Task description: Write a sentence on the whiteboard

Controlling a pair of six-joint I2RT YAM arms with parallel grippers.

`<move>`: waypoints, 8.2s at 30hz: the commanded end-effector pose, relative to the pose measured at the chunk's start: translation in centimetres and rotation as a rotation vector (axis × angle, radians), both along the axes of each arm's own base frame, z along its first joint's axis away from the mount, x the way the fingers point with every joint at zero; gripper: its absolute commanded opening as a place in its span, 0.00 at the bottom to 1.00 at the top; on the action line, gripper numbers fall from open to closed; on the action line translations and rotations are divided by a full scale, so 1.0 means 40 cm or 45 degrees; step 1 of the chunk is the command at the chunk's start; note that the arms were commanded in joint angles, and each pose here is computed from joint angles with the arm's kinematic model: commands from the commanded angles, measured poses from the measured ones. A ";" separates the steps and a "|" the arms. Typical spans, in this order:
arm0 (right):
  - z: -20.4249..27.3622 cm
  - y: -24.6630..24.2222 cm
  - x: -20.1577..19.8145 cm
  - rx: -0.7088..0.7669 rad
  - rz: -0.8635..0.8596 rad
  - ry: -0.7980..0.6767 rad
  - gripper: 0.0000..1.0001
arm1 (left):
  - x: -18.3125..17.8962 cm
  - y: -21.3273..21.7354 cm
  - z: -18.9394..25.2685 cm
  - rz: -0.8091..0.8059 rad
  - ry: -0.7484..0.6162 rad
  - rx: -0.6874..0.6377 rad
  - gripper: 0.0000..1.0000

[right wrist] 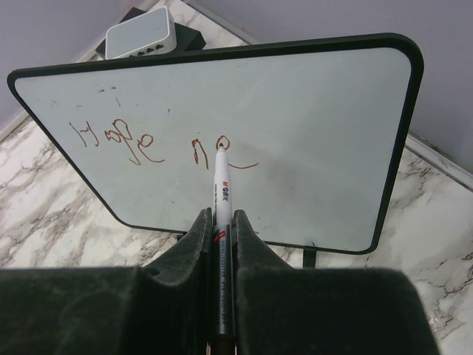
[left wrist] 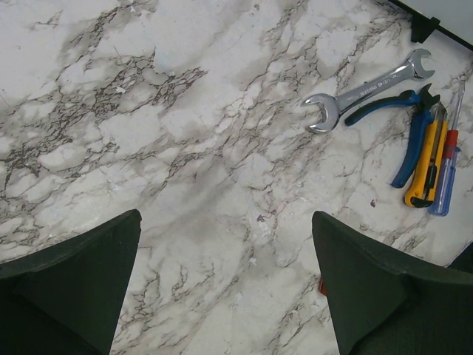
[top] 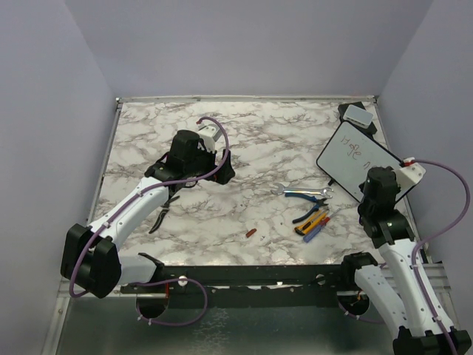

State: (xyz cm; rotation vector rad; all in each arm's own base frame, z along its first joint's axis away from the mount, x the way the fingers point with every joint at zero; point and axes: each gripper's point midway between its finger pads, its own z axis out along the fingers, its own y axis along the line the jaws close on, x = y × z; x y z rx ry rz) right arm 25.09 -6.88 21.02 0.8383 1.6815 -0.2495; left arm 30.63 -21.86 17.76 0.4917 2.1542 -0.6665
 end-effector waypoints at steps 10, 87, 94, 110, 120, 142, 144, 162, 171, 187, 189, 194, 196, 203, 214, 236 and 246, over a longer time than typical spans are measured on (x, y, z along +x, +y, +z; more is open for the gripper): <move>0.003 -0.026 -0.015 -0.007 -0.087 -0.010 0.00 | 0.002 0.009 0.006 0.013 -0.038 0.014 0.99; -0.004 -0.062 -0.033 -0.043 -0.214 -0.023 0.00 | -0.007 -0.001 0.014 -0.005 -0.043 -0.006 0.99; 0.002 -0.040 -0.044 -0.007 -0.132 -0.032 0.00 | -0.008 -0.002 0.012 -0.009 -0.036 -0.009 0.99; -0.042 -0.059 -0.046 -0.025 -0.217 0.034 0.00 | -0.010 -0.006 0.008 -0.012 -0.028 -0.014 0.99; -0.060 -0.069 -0.053 -0.035 -0.259 0.070 0.00 | -0.011 -0.007 0.006 -0.016 -0.026 -0.013 0.99; -0.059 -0.095 -0.080 -0.057 -0.369 0.075 0.00 | -0.011 -0.009 0.008 -0.018 -0.030 -0.012 0.99; -0.052 -0.097 -0.082 -0.059 -0.376 0.060 0.00 | -0.012 -0.009 0.008 -0.018 -0.030 -0.012 0.99; -0.036 -0.081 -0.051 -0.072 -0.284 0.020 0.00 | -0.011 -0.008 0.009 -0.017 -0.033 -0.011 0.99; -0.058 -0.066 -0.033 -0.070 -0.225 0.058 0.00 | -0.012 -0.008 0.010 -0.018 -0.035 -0.010 0.99; -0.099 -0.067 -0.049 -0.049 -0.250 0.127 0.00 | -0.012 -0.009 0.011 -0.018 -0.033 -0.014 0.99; -0.102 -0.067 -0.051 -0.046 -0.255 0.133 0.00 | -0.013 -0.009 0.010 -0.019 -0.031 -0.014 0.99; -0.103 -0.072 -0.057 -0.047 -0.276 0.140 0.00 | -0.014 -0.010 0.013 -0.021 -0.035 -0.017 0.99; -0.105 -0.075 -0.062 -0.048 -0.292 0.146 0.00 | -0.014 -0.010 0.013 -0.022 -0.036 -0.017 0.99; -0.101 -0.084 -0.072 -0.050 -0.331 0.139 0.00 | -0.015 -0.011 0.013 -0.024 -0.035 -0.017 0.99; -0.089 -0.095 -0.086 -0.053 -0.377 0.112 0.00 | -0.015 -0.012 0.011 -0.024 -0.035 -0.014 0.99; -0.020 -0.068 -0.049 -0.048 -0.228 -0.044 0.00 | -0.013 -0.012 0.005 -0.022 -0.026 -0.009 0.99; -0.029 -0.076 -0.046 -0.063 -0.258 -0.021 0.01 | -0.014 -0.012 0.003 -0.023 -0.027 -0.007 0.99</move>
